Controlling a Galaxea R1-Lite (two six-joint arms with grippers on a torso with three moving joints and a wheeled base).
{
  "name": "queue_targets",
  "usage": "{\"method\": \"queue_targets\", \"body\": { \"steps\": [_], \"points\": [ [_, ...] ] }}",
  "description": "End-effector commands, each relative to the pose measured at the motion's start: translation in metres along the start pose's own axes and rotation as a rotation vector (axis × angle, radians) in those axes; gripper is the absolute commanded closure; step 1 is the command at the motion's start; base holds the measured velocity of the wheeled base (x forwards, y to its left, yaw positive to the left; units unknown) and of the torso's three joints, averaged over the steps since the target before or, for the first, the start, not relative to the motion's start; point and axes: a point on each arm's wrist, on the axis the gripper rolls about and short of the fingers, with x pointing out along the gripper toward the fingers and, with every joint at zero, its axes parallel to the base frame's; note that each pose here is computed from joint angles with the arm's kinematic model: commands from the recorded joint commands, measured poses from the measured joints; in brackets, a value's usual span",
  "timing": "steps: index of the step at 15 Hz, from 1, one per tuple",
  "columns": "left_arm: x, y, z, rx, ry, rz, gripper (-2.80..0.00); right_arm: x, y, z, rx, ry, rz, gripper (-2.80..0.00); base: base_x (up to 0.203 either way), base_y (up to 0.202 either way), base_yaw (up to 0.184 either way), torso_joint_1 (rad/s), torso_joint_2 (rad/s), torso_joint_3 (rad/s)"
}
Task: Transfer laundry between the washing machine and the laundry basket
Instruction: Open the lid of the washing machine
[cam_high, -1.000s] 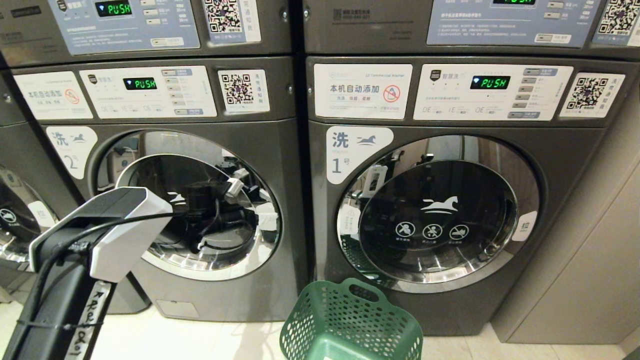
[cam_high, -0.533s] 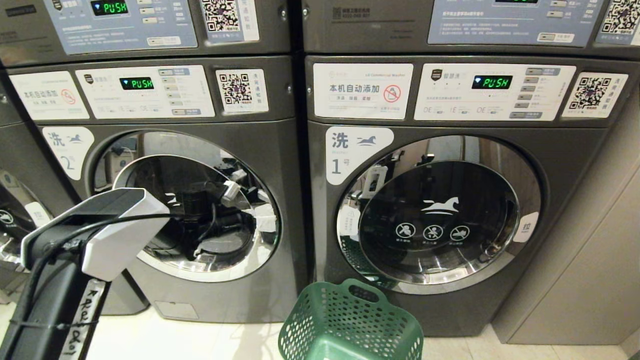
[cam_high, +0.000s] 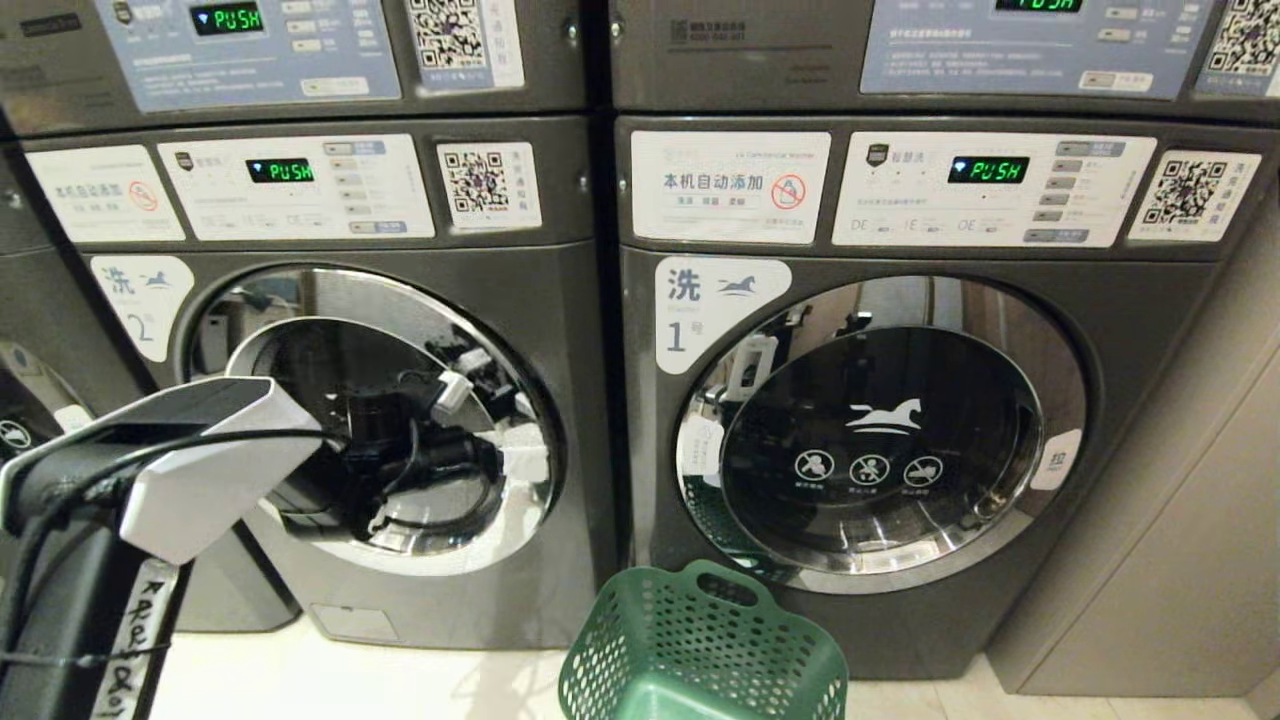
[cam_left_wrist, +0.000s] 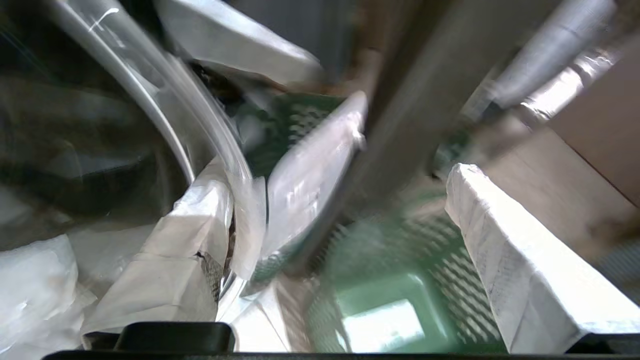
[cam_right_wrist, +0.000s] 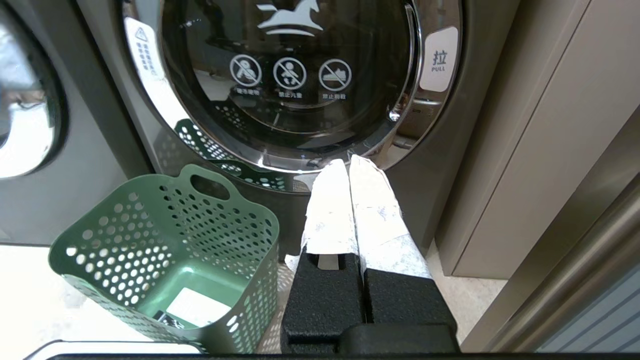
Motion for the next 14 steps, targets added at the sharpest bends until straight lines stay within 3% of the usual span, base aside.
{"method": "queue_targets", "body": {
  "steps": [1,3,8,12,14],
  "points": [
    [0.004,-0.014,0.001,0.014,-0.001,-0.014,-2.80,0.000,0.000,0.000,0.000,-0.001,-0.001,0.00,0.000,0.000,0.000,0.000,0.00,0.000],
    [-0.007,-0.017,0.001,0.009,0.000,0.004,-2.80,0.000,0.000,0.000,0.000,-0.001,0.000,0.00,0.000,0.000,0.000,0.000,0.00,0.000],
    [-0.048,-0.009,0.009,-0.019,-0.011,0.157,-2.80,0.000,0.000,0.000,0.000,-0.001,0.000,0.00,0.000,0.000,0.000,0.000,0.00,0.000],
    [-0.078,-0.009,-0.005,-0.084,0.014,0.224,-2.80,0.000,0.000,0.000,0.000,-0.001,-0.001,0.00,0.000,0.000,0.000,0.000,0.00,0.000],
    [-0.088,-0.011,-0.008,-0.097,-0.018,0.258,-2.80,0.000,0.000,0.000,0.000,-0.001,0.000,0.00,0.000,0.000,0.000,0.000,0.00,0.000]
  ]
}}
